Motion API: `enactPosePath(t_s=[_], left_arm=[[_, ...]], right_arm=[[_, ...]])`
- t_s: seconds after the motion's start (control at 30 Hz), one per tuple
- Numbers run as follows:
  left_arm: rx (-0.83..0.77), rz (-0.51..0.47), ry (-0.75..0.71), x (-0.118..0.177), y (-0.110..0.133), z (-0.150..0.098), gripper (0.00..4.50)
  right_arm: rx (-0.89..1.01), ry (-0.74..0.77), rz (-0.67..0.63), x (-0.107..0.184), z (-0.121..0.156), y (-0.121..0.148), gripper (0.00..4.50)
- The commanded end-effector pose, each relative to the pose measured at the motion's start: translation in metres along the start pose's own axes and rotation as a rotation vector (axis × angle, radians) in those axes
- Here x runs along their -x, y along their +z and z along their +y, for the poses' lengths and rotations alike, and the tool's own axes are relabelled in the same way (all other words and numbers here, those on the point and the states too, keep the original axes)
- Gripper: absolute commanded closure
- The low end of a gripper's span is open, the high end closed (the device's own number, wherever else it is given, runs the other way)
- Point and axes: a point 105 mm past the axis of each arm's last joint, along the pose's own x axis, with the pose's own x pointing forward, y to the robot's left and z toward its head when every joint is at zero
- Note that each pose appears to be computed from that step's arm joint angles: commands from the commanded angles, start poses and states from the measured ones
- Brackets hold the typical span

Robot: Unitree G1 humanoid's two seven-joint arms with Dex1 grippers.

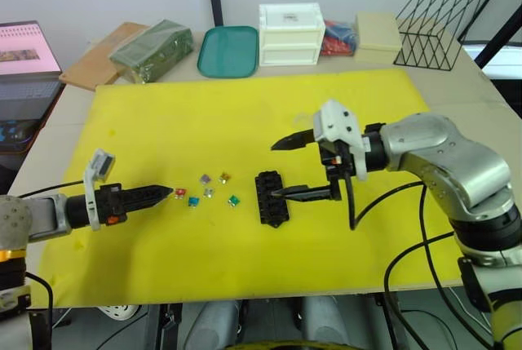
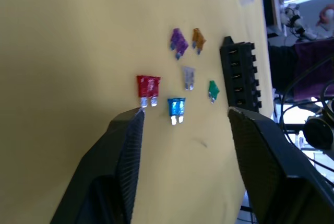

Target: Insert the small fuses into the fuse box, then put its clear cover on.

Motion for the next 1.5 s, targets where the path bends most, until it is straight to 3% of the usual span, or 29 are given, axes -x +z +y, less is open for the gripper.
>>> enactPosePath(t_s=[0.03,0.67,1.03,1.17,1.33,1.5], left_arm=[[0.025,-0.028,-0.012,0.003,0.003,0.000,1.65],[0.074,0.003,-0.056,-0.037,0.006,-0.001,1.65],[0.055,0.053,-0.008,-0.039,-0.007,0.013,1.65],[0.049,0.054,-0.009,-0.040,-0.007,0.014,2.58],[0.049,0.050,-0.005,-0.037,-0.009,0.017,4.42],[0.024,0.070,0.048,-0.031,-0.017,0.029,4.47]], right_arm=[[0.056,0.002,-0.010,0.001,0.000,0.009,0.00],[0.071,-0.008,-0.016,0.000,0.001,0.014,0.00],[0.065,-0.019,-0.017,0.000,0.003,0.016,0.00],[0.065,-0.018,-0.017,0.000,0.003,0.016,0.00],[0.067,-0.014,-0.015,0.000,0.003,0.017,0.00],[0.073,-0.011,-0.014,0.000,0.002,0.018,0.00]])
